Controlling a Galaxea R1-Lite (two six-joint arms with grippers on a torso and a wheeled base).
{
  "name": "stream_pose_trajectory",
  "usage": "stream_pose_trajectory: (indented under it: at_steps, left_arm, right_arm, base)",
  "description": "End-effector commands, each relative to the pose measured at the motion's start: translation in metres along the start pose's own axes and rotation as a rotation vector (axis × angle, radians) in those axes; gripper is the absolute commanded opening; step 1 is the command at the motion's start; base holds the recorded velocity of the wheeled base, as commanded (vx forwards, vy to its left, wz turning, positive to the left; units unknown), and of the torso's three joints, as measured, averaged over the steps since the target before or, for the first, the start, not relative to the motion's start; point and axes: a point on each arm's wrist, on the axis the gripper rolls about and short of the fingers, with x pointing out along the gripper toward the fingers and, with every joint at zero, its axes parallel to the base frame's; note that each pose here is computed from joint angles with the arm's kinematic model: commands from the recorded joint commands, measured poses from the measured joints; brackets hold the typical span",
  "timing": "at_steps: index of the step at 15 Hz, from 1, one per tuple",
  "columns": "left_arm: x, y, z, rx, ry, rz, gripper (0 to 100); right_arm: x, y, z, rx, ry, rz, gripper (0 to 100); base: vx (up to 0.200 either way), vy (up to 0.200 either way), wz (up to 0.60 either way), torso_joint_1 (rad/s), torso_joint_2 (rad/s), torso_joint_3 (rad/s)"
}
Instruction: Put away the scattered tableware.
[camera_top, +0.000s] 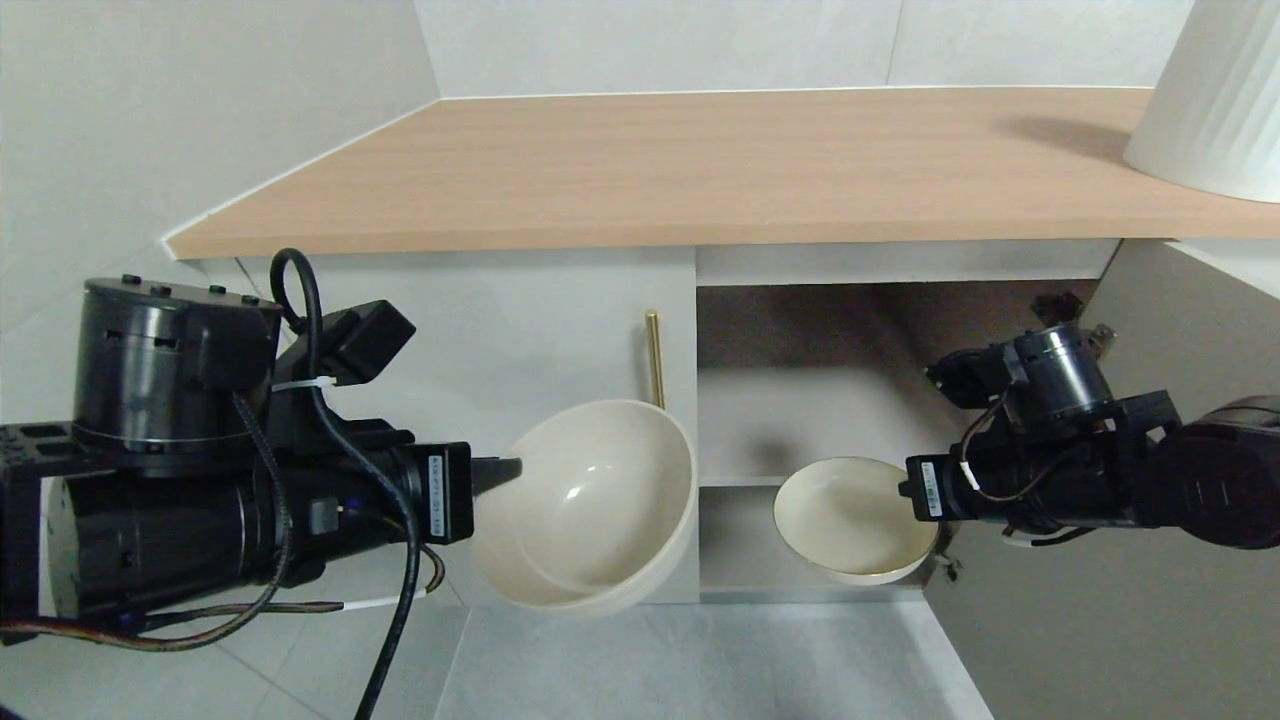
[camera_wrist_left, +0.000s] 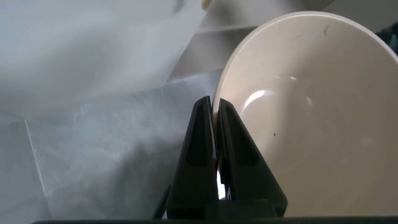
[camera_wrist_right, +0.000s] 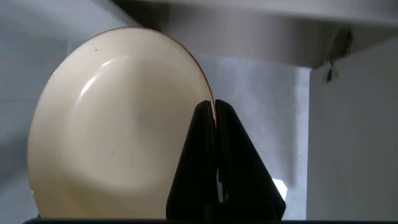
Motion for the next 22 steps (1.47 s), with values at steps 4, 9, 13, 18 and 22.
stream_pose_trajectory:
  at_steps: [4, 9, 13, 18, 22]
  left_arm:
    - [0.0, -0.001, -0.001, 0.003, 0.005, -0.005, 0]
    - [0.001, -0.001, -0.002, 0.003, 0.007, -0.004, 0]
    - [0.001, -0.001, -0.001, 0.003, 0.005, -0.005, 0]
    - [0.001, -0.002, -0.003, 0.005, 0.011, -0.007, 0]
    - [0.001, -0.002, -0.003, 0.005, 0.011, -0.007, 0]
  right_arm:
    - [0.02, 0.004, -0.007, -0.008, 0.051, -0.003, 0]
    - [0.075, 0.008, -0.02, 0.037, 0.055, -0.046, 0]
    - [0.13, -0.001, -0.011, 0.141, -0.136, -0.216, 0]
    - [0.155, -0.027, 0.01, 0.199, -0.204, -0.302, 0]
    - [0.174, -0.031, 0.021, 0.215, -0.258, -0.367, 0]
  base:
    - [0.0, 0.0, 0.0, 0.0, 0.0, 0.0]
    - [0.0, 0.0, 0.0, 0.0, 0.0, 0.0]
    - [0.0, 0.0, 0.0, 0.0, 0.0, 0.0]
    - [0.0, 0.0, 0.0, 0.0, 0.0, 0.0]
    - [0.0, 0.0, 0.0, 0.0, 0.0, 0.0]
